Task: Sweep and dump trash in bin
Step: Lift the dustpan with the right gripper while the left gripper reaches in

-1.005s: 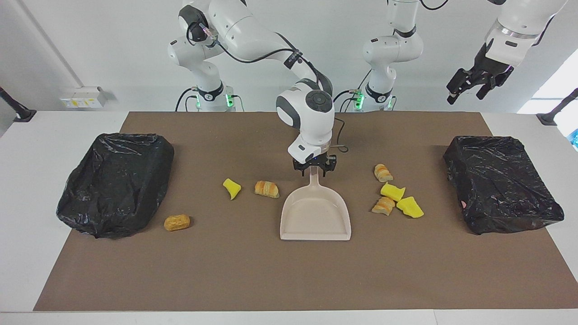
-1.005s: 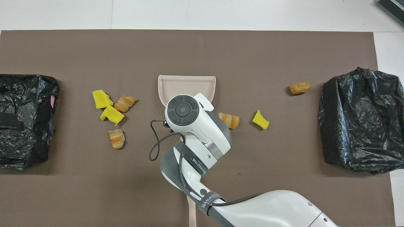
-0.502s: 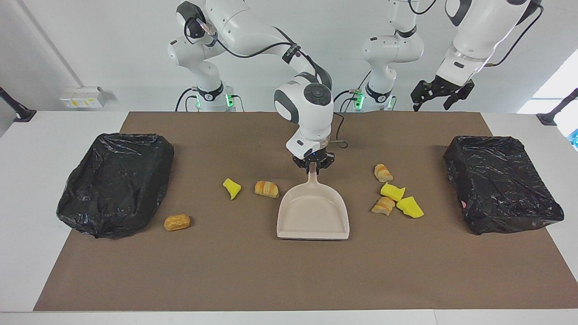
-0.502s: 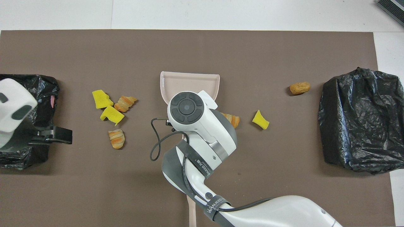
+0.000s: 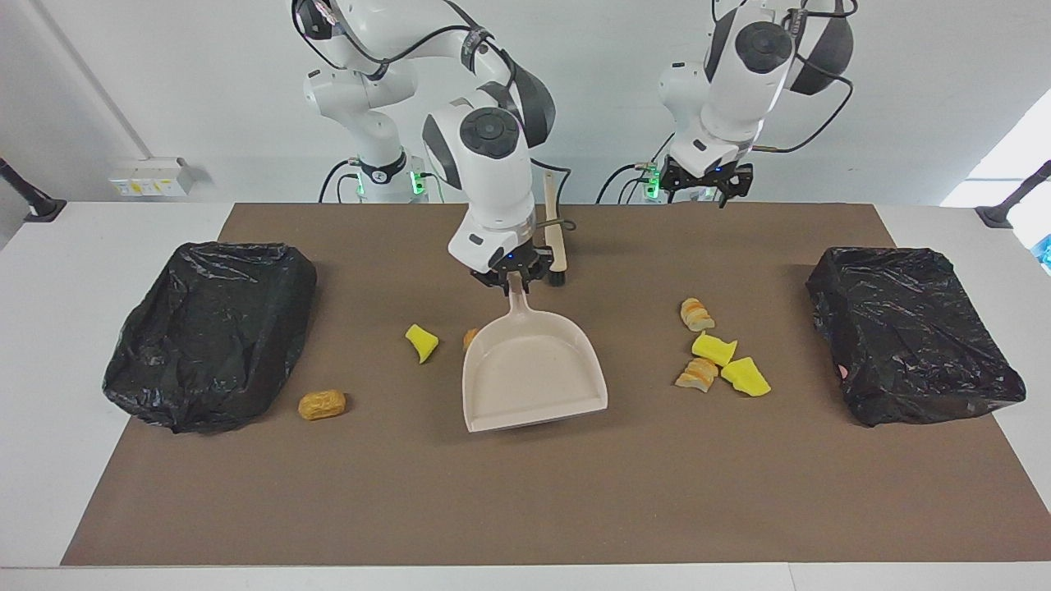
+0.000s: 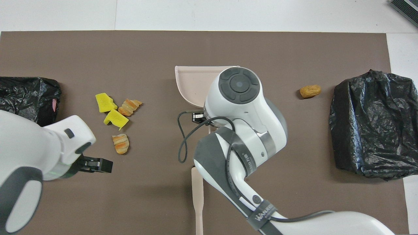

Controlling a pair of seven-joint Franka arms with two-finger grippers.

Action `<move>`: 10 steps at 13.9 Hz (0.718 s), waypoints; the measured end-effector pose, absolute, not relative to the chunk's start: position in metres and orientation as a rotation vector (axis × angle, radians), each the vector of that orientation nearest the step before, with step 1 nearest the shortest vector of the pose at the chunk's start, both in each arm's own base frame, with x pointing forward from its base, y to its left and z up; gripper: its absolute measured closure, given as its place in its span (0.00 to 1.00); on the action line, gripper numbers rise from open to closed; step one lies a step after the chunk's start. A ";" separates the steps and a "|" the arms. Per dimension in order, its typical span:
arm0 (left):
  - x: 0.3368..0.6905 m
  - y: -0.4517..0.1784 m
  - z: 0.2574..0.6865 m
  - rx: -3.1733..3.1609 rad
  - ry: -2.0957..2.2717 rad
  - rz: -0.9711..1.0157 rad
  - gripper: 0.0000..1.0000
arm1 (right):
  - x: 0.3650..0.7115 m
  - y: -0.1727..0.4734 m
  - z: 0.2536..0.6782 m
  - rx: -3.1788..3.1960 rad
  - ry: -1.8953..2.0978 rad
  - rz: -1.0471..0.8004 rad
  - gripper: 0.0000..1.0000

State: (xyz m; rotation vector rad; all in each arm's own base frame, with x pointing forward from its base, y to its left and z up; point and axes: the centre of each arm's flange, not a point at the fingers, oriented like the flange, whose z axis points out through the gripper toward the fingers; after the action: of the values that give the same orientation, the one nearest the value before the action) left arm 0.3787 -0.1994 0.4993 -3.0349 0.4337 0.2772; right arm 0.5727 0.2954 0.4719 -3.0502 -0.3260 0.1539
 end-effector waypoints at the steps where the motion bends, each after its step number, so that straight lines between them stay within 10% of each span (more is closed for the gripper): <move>1: 0.364 -0.214 0.493 -3.035 0.448 0.256 0.00 | 0.578 0.274 0.473 -3.037 -0.441 0.189 0.69; 10: 0.252 -0.370 0.386 -3.079 0.305 0.089 0.00 | 0.593 0.189 0.457 -2.860 -1.250 0.341 0.69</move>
State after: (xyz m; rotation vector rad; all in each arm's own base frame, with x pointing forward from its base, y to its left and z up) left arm 0.2517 -0.3700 0.3861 -3.0786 0.3055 0.0894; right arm 0.5930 0.1889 0.4565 -2.8604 -1.2501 0.3411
